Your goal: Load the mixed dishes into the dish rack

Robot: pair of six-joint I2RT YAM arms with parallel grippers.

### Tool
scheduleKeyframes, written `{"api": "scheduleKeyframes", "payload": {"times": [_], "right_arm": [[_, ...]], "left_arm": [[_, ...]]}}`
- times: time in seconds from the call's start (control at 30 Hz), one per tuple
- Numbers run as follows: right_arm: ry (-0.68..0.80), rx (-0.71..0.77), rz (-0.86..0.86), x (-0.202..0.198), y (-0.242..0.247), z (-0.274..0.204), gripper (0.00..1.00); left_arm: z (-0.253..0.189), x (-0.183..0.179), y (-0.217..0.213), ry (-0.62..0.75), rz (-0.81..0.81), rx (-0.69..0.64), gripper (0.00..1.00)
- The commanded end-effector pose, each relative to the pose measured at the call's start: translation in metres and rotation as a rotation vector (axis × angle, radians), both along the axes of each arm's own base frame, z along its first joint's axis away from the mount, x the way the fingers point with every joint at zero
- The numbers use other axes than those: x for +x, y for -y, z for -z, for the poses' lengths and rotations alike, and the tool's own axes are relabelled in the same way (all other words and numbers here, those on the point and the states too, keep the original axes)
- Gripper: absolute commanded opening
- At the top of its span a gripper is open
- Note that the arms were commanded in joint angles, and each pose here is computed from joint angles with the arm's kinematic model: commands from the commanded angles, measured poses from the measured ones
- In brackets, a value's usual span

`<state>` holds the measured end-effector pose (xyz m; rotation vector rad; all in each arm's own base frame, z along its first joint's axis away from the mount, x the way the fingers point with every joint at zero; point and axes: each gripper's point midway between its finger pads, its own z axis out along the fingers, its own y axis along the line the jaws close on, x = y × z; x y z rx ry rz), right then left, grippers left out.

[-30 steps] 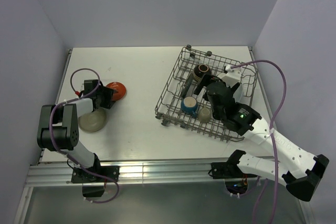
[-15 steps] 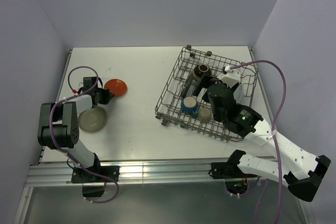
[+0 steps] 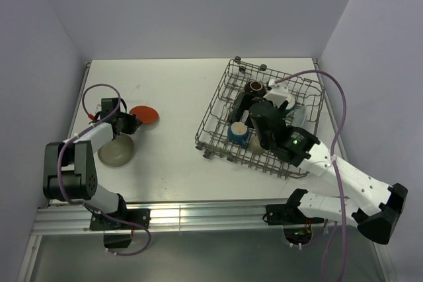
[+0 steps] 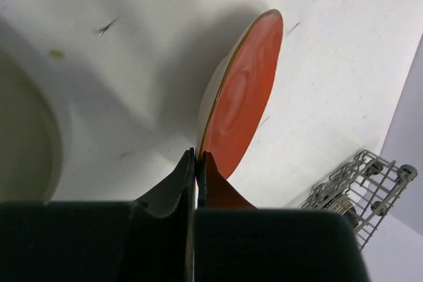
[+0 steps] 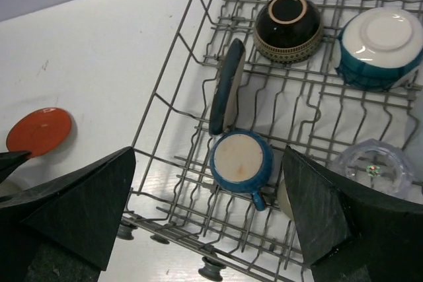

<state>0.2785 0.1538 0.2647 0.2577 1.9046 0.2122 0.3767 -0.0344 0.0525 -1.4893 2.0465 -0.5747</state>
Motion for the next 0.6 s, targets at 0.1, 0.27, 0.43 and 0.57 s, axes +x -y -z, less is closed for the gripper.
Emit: {"api": "scheduleKeyframes", "payload": {"times": [0.1, 0.27, 0.43, 0.57], "right_arm": [[-0.06, 0.049, -0.084, 0.01, -0.04, -0.007, 1.0], [-0.095, 0.099, -0.195, 0.01, -0.071, 0.0, 1.0], [-0.141, 0.177, -0.327, 0.009, -0.11, 0.001, 1.0], [-0.198, 0.331, -0.465, 0.003, -0.146, -0.004, 1.0]], "left_arm": [[-0.043, -0.023, 0.005, 0.038, 0.065, 0.01, 0.0], [-0.089, -0.027, 0.013, 0.135, 0.113, -0.004, 0.0], [-0.145, -0.034, 0.031, 0.304, 0.218, -0.037, 0.0], [-0.182, -0.043, 0.055, 0.46, 0.341, -0.099, 0.0]]}}
